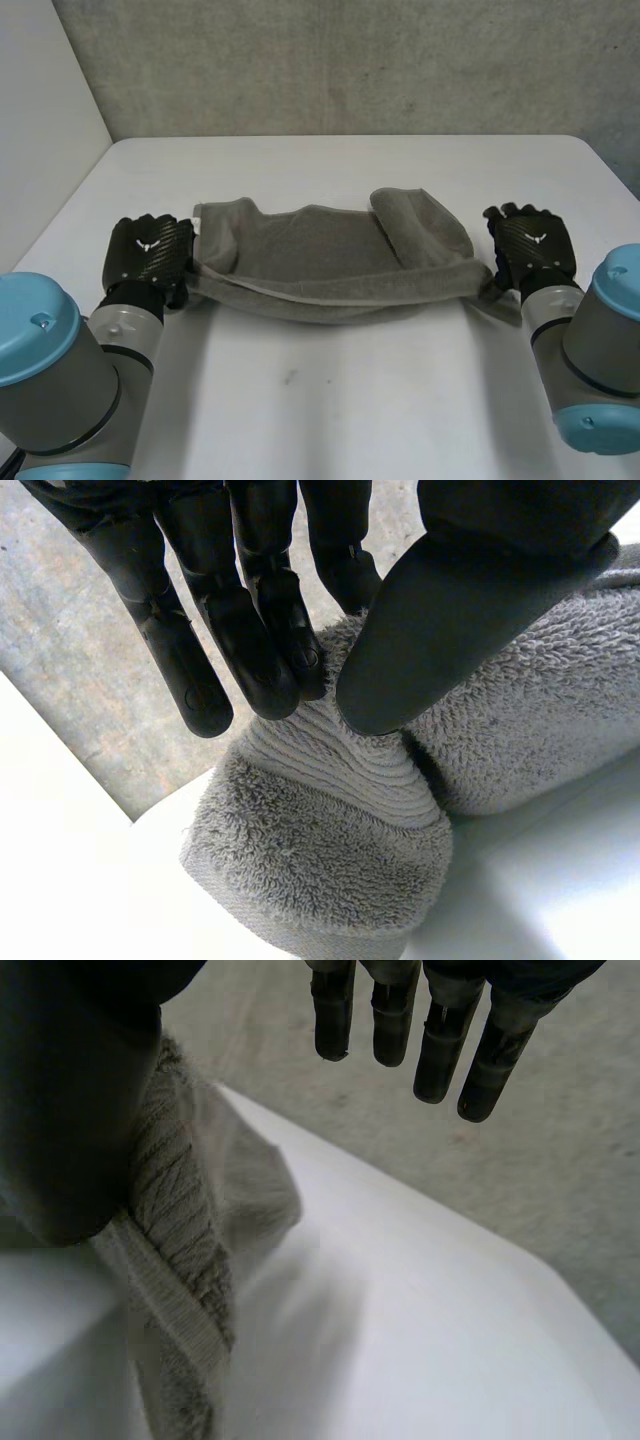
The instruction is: Fold the towel.
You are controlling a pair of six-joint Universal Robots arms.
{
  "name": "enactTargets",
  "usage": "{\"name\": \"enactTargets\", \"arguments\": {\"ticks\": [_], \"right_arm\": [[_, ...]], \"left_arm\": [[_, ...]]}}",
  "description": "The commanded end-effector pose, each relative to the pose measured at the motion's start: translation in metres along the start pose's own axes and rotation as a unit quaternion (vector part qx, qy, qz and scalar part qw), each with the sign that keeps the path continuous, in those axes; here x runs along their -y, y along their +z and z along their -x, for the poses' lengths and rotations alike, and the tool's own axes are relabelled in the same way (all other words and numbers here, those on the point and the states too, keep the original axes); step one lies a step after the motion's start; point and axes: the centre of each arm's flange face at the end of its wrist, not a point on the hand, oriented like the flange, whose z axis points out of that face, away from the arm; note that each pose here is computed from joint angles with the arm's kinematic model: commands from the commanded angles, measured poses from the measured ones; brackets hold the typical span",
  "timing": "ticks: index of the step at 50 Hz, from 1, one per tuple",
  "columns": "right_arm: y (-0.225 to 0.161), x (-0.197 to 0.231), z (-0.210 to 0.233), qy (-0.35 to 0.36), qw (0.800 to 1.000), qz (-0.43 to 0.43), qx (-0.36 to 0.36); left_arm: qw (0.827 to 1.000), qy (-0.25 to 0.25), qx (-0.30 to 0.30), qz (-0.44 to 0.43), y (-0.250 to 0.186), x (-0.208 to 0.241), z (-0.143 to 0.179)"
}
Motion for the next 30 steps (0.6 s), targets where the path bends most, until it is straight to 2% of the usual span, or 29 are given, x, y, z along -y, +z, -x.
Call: {"name": "enactTargets", "arguments": {"ticks": [1, 7, 24, 30], "right_arm": [[0.001, -0.009, -0.015, 0.007, 0.998, 0.058, 0.015], [0.003, -0.022, -0.021, 0.015, 0.995, 0.076, 0.056], [0.0, -0.031, -0.03, 0.03, 0.994, 0.089, 0.064], [0.003, -0.024, -0.032, 0.038, 0.992, 0.07, 0.097]], "left_arm": [[1.0, 0.002, 0.0, 0.006, -0.002, -0.003, 0.0], [1.0, 0.003, -0.002, 0.007, -0.006, -0.004, 0.001], [1.0, 0.003, -0.003, 0.008, -0.006, -0.005, 0.001], [1.0, 0.006, -0.002, 0.013, -0.007, -0.007, 0.001]]}}
